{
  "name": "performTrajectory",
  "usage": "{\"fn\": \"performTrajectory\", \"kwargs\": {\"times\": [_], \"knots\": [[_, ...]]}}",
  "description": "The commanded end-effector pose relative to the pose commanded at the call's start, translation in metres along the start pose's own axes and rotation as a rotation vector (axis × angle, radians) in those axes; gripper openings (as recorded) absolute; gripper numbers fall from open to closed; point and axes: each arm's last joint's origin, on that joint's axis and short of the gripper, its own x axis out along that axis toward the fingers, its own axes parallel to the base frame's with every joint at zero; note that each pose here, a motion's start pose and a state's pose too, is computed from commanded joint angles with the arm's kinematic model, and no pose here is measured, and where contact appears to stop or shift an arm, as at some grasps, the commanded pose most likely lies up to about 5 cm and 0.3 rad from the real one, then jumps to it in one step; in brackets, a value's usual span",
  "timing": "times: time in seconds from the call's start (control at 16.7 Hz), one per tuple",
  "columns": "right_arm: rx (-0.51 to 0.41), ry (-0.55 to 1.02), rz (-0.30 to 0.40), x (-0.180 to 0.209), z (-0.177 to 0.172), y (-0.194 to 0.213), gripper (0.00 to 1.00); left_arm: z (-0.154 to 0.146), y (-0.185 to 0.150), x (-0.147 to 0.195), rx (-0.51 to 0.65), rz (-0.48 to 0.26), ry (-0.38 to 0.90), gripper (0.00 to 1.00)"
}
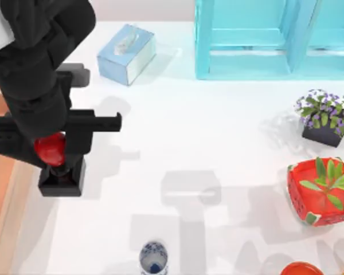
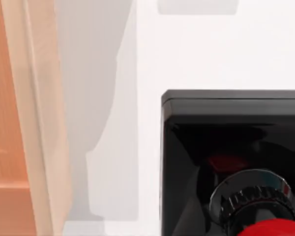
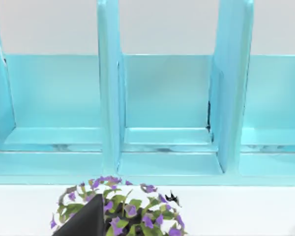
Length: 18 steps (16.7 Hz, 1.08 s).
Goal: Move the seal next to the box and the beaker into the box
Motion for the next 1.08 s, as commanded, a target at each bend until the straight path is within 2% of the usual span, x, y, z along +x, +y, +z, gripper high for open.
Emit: {"fn": "performTrajectory", "kwargs": {"times": [0.48, 0.9, 1.08], "knots": [[0.000, 0.000, 0.000, 0.000, 0.000, 0.000, 1.00, -0.006, 0.005, 0.005, 0.019, 0.002, 0.001, 0.00], [0.000, 0.000, 0.000, 0.000, 0.000, 0.000, 1.00, -0.006, 0.006, 0.060, 0.015, -0.003, -0.008, 0.00], [0.000, 0.000, 0.000, 0.000, 0.000, 0.000, 1.00, -0.007, 0.007, 0.065, 0.014, -0.001, -0.004, 0.00]]}}
